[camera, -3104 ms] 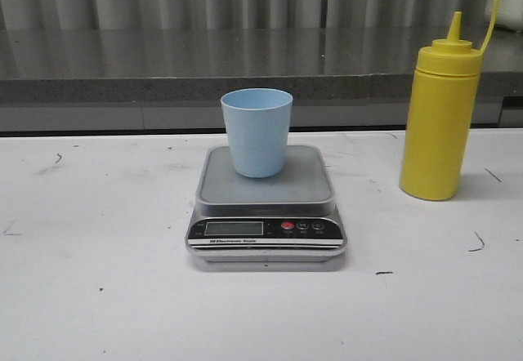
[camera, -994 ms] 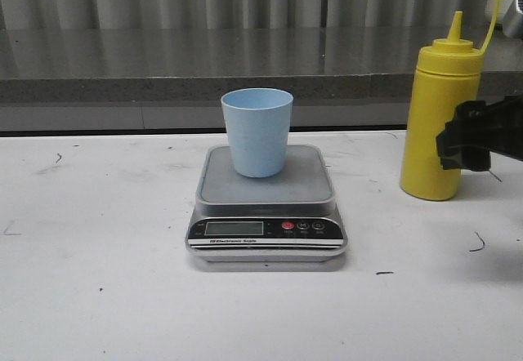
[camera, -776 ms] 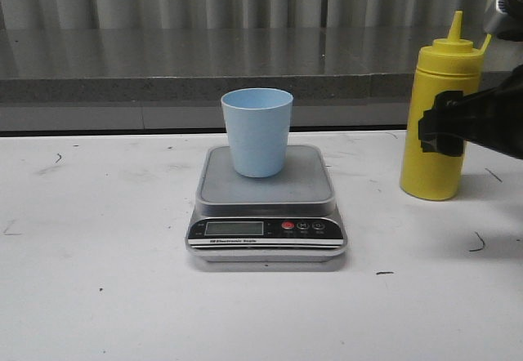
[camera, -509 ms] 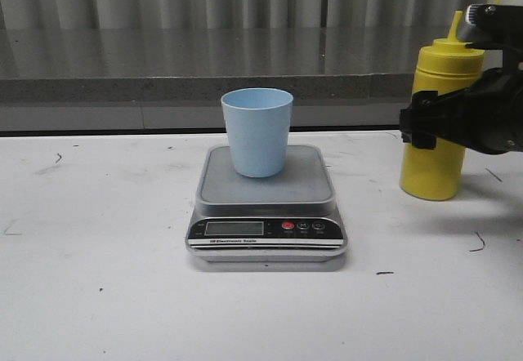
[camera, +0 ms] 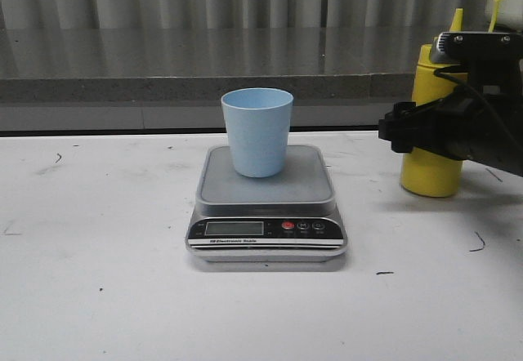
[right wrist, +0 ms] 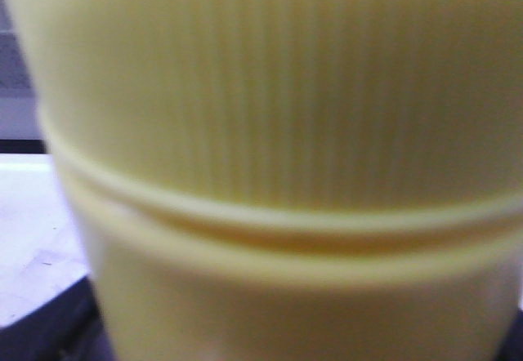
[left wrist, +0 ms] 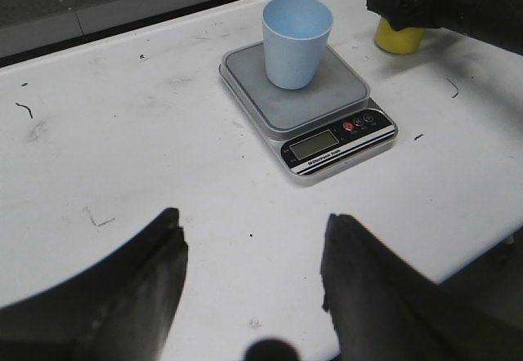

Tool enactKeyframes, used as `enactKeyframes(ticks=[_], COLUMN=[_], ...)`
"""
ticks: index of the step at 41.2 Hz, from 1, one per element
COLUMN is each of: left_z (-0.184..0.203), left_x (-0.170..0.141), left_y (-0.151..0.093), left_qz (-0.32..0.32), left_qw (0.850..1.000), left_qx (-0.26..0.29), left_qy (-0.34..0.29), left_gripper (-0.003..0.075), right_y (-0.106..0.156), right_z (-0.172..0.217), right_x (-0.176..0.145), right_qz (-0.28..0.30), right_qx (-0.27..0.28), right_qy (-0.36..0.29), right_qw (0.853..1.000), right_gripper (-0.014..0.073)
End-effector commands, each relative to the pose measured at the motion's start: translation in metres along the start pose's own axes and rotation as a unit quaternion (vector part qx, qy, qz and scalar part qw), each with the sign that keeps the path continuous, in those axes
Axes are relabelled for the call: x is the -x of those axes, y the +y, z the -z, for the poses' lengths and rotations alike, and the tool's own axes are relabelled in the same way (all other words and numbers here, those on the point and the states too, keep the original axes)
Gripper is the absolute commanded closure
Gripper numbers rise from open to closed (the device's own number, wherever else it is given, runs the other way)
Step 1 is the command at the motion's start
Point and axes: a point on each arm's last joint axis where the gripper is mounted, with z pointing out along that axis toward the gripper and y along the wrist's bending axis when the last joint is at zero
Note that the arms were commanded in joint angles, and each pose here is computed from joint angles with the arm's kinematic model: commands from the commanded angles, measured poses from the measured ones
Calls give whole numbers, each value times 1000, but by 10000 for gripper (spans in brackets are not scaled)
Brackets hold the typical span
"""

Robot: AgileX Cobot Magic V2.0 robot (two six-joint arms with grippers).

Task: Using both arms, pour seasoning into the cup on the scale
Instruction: 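Lift the yellow bottle with the right gripper and tilt nozzle toward the cup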

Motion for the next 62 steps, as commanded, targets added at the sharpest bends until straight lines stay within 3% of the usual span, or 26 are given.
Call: enactKeyframes(ticks=[1, 4, 11, 20, 24, 31, 40, 53, 59, 61, 62], left_z=[5, 5, 5, 5, 5, 5, 5, 5, 5, 5, 5], left_x=[13, 13, 13, 13, 13, 13, 13, 13, 13, 13, 13], left_y=[-1, -1, -1, -1, -1, -1, -1, -1, -1, -1, -1], left_qz=[0, 0, 0, 0, 0, 0, 0, 0, 0, 0, 0], left_qw=[999, 999, 999, 999, 999, 999, 999, 999, 999, 999, 999], left_qx=[-5, -5, -5, -5, -5, -5, -5, -5, -5, -5, -5], left_qy=[-46, -46, -46, -46, -46, -46, -46, -46, -46, -46, -46], left_gripper=[355, 355, 355, 355, 355, 355, 355, 355, 355, 355, 355], right_y=[0, 1, 5, 14, 17, 26, 52, 85, 96, 99, 101], right_z=[-1, 0, 8, 34, 44, 56, 55, 36, 26, 23, 22], right_x=[30, 33, 57, 113, 136, 171, 187, 182, 171, 166, 165], right_qz=[-2, -2, 11, 115, 183, 293, 443, 584, 663, 697, 705], right_qx=[5, 6, 21, 53, 65, 95, 145, 160, 142, 135, 135], right_qy=[-77, -76, -76, -47, -18, 42, 101, 181, 218, 218, 218], right_qw=[997, 997, 997, 991, 981, 950, 879, 775, 702, 670, 662], right_gripper=[160, 221, 231, 231, 231, 231, 231, 231, 231, 231, 231])
